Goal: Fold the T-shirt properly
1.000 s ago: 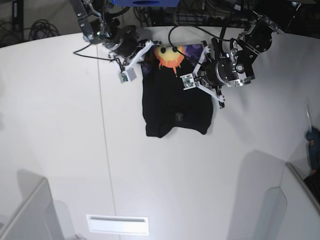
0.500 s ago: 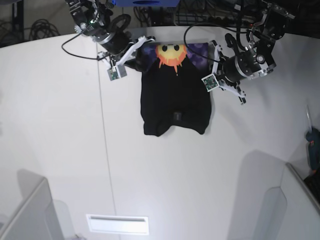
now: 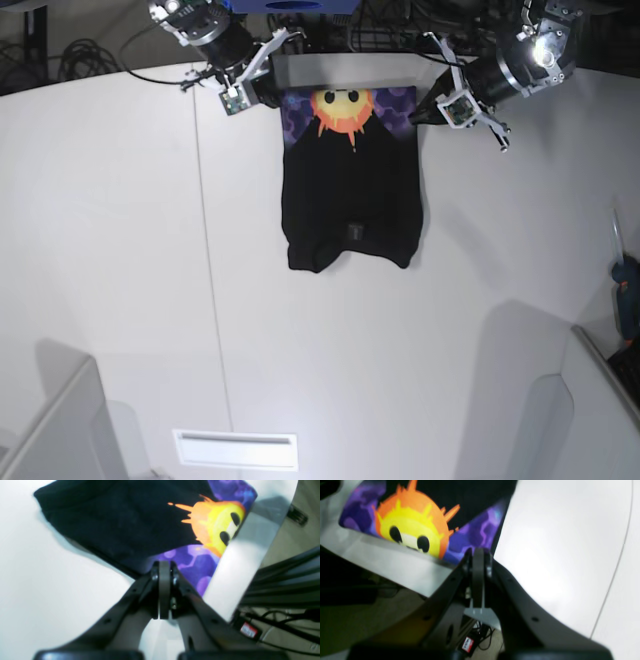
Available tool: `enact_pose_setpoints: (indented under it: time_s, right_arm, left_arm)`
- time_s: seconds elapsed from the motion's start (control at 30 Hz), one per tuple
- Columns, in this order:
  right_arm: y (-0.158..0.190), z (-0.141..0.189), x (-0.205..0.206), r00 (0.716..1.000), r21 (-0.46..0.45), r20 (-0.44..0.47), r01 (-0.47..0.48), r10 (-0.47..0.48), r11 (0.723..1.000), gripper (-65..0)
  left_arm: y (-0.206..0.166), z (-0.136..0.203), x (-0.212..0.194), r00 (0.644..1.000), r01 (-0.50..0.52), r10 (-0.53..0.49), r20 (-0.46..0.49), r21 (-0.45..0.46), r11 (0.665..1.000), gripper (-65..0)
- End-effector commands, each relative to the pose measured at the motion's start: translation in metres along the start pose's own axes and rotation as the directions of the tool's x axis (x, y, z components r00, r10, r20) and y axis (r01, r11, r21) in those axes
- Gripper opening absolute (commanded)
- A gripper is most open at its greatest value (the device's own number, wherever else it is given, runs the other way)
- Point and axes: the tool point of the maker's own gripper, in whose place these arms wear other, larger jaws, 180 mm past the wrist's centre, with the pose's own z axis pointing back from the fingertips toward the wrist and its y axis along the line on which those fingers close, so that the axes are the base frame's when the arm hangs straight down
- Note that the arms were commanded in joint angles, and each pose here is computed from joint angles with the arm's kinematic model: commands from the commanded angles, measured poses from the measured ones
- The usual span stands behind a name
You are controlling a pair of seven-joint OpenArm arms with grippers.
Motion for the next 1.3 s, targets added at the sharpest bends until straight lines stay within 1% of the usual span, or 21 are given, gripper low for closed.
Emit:
enact_pose_setpoints:
  time_s: [0.0, 0.07, 0.2, 0.3, 0.4, 0.57, 0.63, 0.7, 0.77, 0.9, 1.0, 1.17, 1.2, 1.27]
  right_arm:
    - [0.001, 0.006, 0.008, 0.998, 0.006, 0.043, -0.036, 0.035, 0.999, -65.0]
    - [-0.001, 0.011, 0.003, 0.996, -0.01, 0.044, -0.075, 0.076, 0.997, -65.0]
    - [-0.001, 0.021, -0.014, 0.987, -0.04, 0.005, -0.16, 0.16, 0.986, -65.0]
    - [0.0, 0.032, -0.03, 0.972, -0.055, -0.042, -0.232, 0.23, 0.971, -65.0]
    - [-0.001, 0.043, -0.048, 0.96, -0.061, -0.099, -0.27, 0.264, 0.961, -65.0]
    - [-0.02, 0.06, -0.067, 0.954, -0.117, -0.173, -0.266, 0.245, 0.957, -65.0]
    - [-0.028, 0.065, -0.071, 0.951, -0.135, -0.192, -0.269, 0.241, 0.954, -65.0]
    - [-0.035, 0.068, -0.073, 0.948, -0.149, -0.203, -0.278, 0.246, 0.949, -65.0]
    - [-0.044, 0.07, -0.074, 0.944, -0.168, -0.215, -0.287, 0.249, 0.943, -65.0]
    - [-0.068, 0.07, -0.065, 0.943, -0.227, -0.209, -0.305, 0.26, 0.925, -65.0]
    - [-0.081, 0.078, -0.07, 0.937, -0.255, -0.235, -0.314, 0.257, 0.914, -65.0]
    - [-0.085, 0.1, -0.093, 0.922, -0.26, -0.313, -0.314, 0.228, 0.913, -65.0]
    - [-0.085, 0.106, -0.1, 0.915, -0.262, -0.339, -0.313, 0.217, 0.913, -65.0]
    - [-0.082, 0.115, -0.115, 0.897, -0.251, -0.398, -0.308, 0.192, 0.918, -65.0]
  left_arm:
    - [0.002, 0.007, 0.01, 0.998, -0.002, 0.002, 0.056, 0.005, 1.0, -65.0]
    - [0.002, 0.014, 0.01, 0.996, -0.025, 0.024, 0.089, 0.014, 1.0, -65.0]
    - [-0.001, 0.028, 0.001, 0.988, -0.081, 0.076, 0.138, 0.029, 0.996, -65.0]
    - [-0.005, 0.04, -0.01, 0.977, -0.139, 0.13, 0.172, 0.038, 0.99, -65.0]
    - [-0.011, 0.054, -0.029, 0.958, -0.216, 0.202, 0.202, 0.047, 0.975, -65.0]
    - [-0.025, 0.076, -0.073, 0.961, -0.242, 0.229, 0.154, 0.068, 0.968, -65.0]
    - [-0.026, 0.083, -0.083, 0.949, -0.285, 0.269, 0.164, 0.085, 0.955, -65.0]
    - [-0.028, 0.089, -0.085, 0.93, -0.336, 0.315, 0.19, 0.094, 0.937, -65.0]
    - [-0.028, 0.092, -0.084, 0.92, -0.358, 0.332, 0.209, 0.1, 0.929, -65.0]
    - [-0.03, 0.091, -0.08, 0.918, -0.356, 0.33, 0.219, 0.09, 0.93, -65.0]
    - [-0.035, 0.091, -0.076, 0.911, -0.368, 0.339, 0.234, 0.093, 0.925, -65.0]
    - [-0.05, 0.097, -0.085, 0.907, -0.394, 0.372, 0.197, 0.081, 0.916, -65.0]
    - [-0.053, 0.099, -0.087, 0.909, -0.392, 0.374, 0.184, 0.076, 0.917, -65.0]
    - [-0.066, 0.099, -0.093, 0.924, -0.367, 0.357, 0.135, 0.054, 0.929, -65.0]
